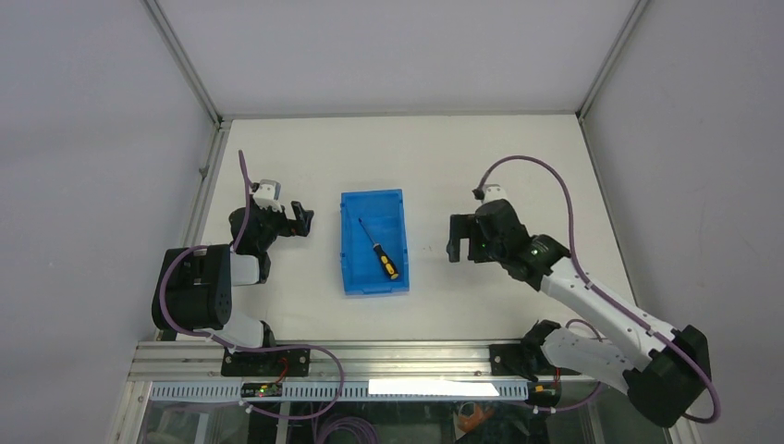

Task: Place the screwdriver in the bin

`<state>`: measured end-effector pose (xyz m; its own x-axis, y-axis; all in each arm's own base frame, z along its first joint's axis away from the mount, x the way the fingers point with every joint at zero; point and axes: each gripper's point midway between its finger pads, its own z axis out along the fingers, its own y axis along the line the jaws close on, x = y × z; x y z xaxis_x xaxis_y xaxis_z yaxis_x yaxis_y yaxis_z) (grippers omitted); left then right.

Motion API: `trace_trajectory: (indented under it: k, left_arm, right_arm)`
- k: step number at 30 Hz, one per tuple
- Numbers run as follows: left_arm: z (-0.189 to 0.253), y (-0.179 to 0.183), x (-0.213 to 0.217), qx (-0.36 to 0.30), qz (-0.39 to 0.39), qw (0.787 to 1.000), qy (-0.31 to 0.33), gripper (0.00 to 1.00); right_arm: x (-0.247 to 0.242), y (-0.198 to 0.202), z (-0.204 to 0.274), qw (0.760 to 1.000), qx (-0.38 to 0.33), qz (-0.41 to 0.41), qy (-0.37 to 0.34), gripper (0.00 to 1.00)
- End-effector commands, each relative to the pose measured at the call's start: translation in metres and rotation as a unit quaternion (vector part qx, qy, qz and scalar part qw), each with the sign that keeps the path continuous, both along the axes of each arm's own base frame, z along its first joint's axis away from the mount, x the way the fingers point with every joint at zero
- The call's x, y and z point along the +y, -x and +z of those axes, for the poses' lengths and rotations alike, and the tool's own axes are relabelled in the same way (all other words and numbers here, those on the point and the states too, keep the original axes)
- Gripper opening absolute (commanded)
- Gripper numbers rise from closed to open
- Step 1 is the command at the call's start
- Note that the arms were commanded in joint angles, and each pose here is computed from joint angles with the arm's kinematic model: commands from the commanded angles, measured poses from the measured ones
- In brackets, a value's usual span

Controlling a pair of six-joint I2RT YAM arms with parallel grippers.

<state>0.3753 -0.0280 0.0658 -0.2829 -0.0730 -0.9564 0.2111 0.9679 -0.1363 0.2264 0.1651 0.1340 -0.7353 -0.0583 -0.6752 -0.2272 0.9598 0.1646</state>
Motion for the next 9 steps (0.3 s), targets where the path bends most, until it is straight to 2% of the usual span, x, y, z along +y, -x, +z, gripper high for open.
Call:
trace_trajectory:
  k: [1,9]
  left_arm:
    - [0.020,-0.010,-0.003,-0.038,-0.005,0.999,-0.004,0.99]
    - [0.019,-0.009,-0.003,-0.037,-0.005,0.999,-0.004,0.99]
  right_arm:
    - [-0.021,-0.017,0.013,0.994,-0.070,-0.070,-0.043,0.99]
    - [-0.047,-0.012,-0.012,0.991,-0.072,-0.114,-0.012,0.99]
